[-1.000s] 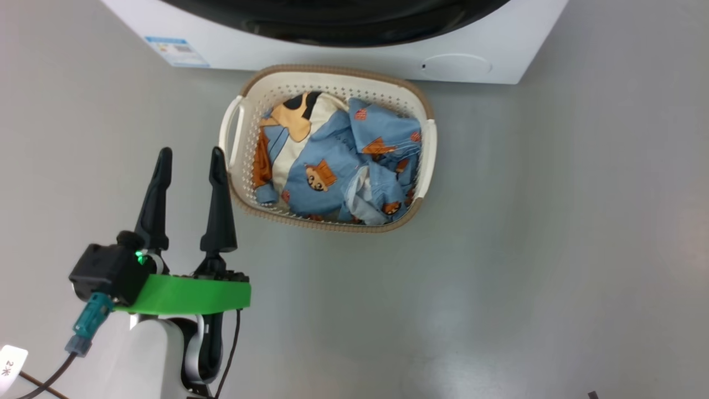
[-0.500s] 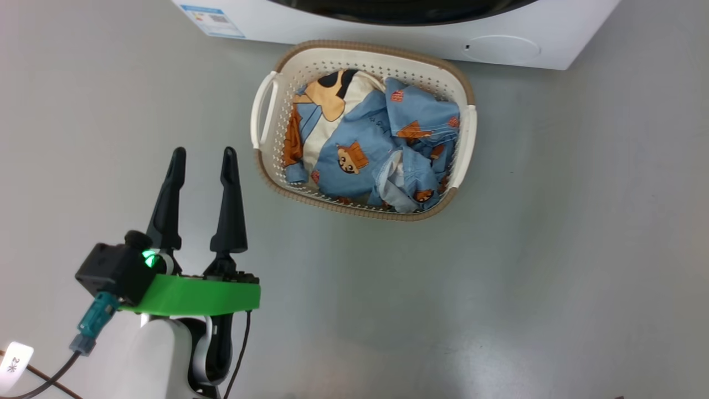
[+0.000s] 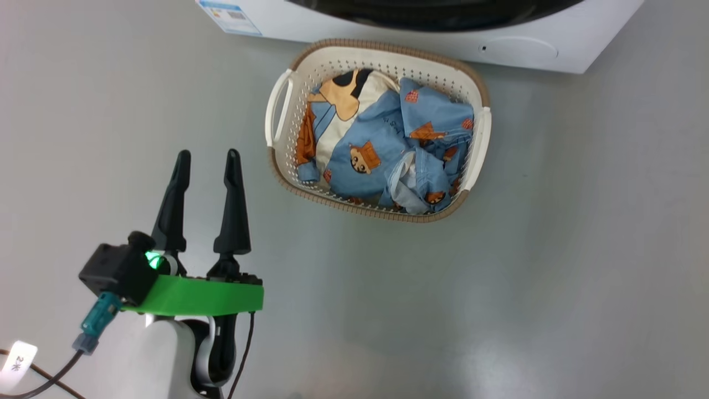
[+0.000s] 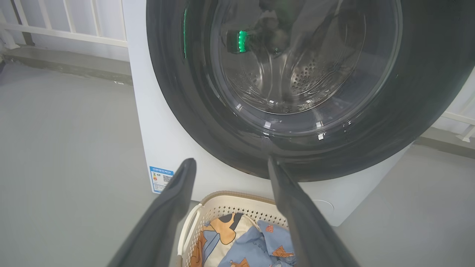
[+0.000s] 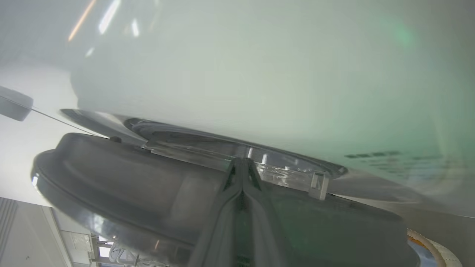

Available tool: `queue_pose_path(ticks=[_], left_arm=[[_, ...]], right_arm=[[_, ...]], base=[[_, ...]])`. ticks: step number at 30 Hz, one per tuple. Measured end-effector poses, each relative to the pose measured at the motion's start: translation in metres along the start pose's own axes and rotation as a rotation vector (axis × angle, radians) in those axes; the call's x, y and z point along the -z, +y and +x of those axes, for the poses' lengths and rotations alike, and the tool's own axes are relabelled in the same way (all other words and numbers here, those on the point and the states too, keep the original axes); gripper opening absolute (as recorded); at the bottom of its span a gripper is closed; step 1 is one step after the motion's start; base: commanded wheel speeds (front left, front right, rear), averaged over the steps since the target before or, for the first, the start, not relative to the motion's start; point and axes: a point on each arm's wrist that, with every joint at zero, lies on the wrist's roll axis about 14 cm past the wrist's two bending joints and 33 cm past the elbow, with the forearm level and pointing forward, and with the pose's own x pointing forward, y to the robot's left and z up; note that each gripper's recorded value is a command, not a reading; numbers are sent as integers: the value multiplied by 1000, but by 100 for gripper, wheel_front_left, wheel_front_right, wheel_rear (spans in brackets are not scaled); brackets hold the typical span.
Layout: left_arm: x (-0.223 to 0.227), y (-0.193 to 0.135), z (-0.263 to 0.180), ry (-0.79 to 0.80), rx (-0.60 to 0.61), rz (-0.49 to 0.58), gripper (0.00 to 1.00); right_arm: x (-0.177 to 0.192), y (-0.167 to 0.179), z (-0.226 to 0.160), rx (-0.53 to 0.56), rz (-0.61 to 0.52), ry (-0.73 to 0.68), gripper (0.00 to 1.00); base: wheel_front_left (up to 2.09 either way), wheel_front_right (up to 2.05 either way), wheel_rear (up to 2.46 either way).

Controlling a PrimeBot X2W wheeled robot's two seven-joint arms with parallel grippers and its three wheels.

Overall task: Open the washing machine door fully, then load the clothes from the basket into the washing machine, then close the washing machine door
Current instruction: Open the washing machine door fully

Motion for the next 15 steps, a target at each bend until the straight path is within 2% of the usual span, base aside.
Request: queue_pose_path(ticks=[5, 15], left_arm=[[-10, 3, -6, -21, 4, 31, 100], [-22, 9, -27, -42, -7, 22, 100]], right_arm=[[18, 3, -12, 7, 29, 38, 0], [66, 17, -31, -2, 76, 126, 0]], base=[[0, 0, 0], [0, 0, 0]])
